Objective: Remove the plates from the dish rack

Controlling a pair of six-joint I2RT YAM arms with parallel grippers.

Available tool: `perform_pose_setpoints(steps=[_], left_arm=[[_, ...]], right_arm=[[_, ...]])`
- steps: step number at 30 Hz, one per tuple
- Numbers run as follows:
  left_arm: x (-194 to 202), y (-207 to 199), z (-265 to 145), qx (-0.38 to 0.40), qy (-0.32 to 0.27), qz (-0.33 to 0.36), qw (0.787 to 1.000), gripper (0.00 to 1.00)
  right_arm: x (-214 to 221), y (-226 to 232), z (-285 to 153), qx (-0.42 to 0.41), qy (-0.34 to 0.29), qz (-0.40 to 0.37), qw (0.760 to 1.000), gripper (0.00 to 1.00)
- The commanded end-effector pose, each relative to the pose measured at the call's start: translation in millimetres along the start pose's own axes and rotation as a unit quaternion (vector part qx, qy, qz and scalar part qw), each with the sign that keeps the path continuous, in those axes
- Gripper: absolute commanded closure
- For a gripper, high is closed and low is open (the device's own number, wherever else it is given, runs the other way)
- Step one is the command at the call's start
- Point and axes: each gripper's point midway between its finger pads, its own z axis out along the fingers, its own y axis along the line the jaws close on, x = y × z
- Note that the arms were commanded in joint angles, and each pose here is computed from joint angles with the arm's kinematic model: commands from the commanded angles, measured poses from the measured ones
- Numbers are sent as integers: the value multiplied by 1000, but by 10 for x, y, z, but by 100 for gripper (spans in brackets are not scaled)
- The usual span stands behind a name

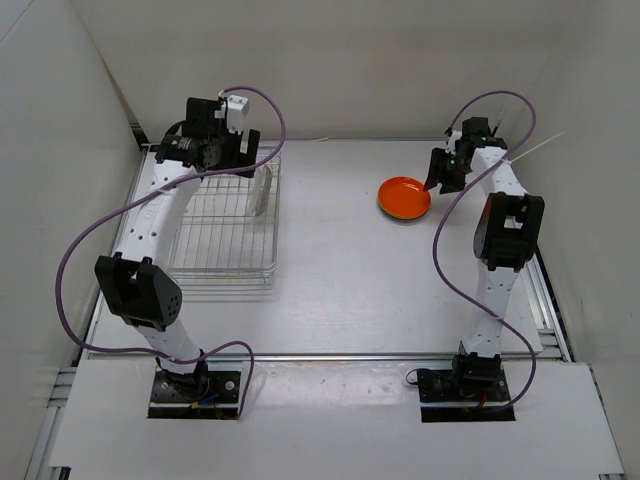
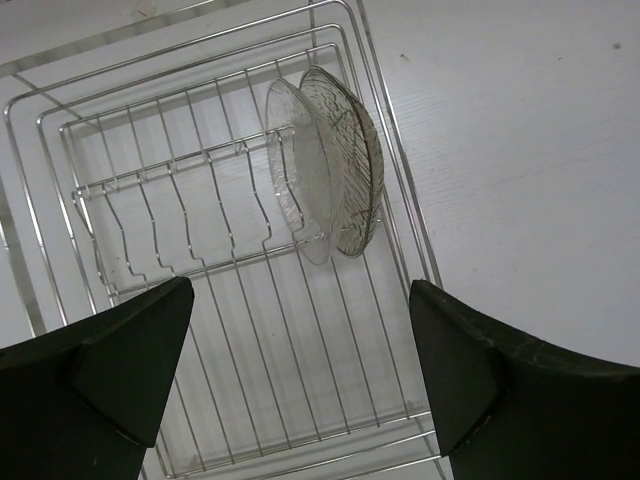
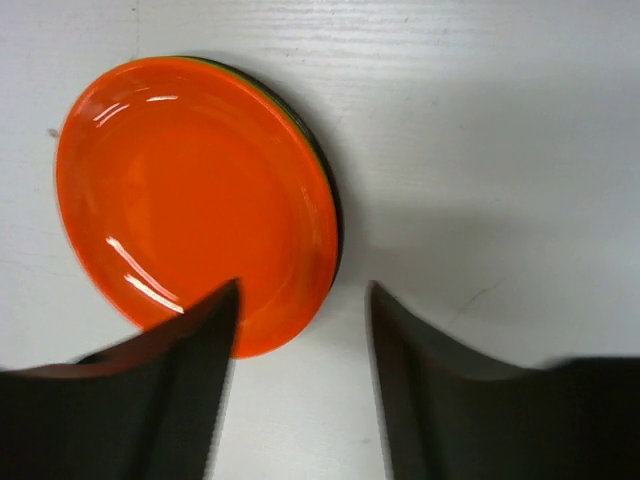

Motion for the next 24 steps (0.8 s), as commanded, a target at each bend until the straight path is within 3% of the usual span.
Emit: perform_pose_setpoints(steps=[1,4,5,13,18,24], left_arm=[[-68,-129,-88,58,-19,-32,998,0],[-62,-159,-25,88,-14,-58,994,0],[-76,-177,-7,94,-14,-58,994,0],[99,-213,394,117,17,-103,988,2],[216,-82,609,135,36,-140,980,6],[225,106,696,145,13,-159,976,8]], right_arm=[[-261,198,-615,3,-47,-31,998,34],[-220,225,-939,11,-52,-28,998,13],[-219,276,-1118,12,-62,-39,997,0],[384,378,-1674,22,-28,-66,997,0],[489,479,-1902,14,-57,-81,995,5],[607,586,-2044,-2,-67,-80,994,5]])
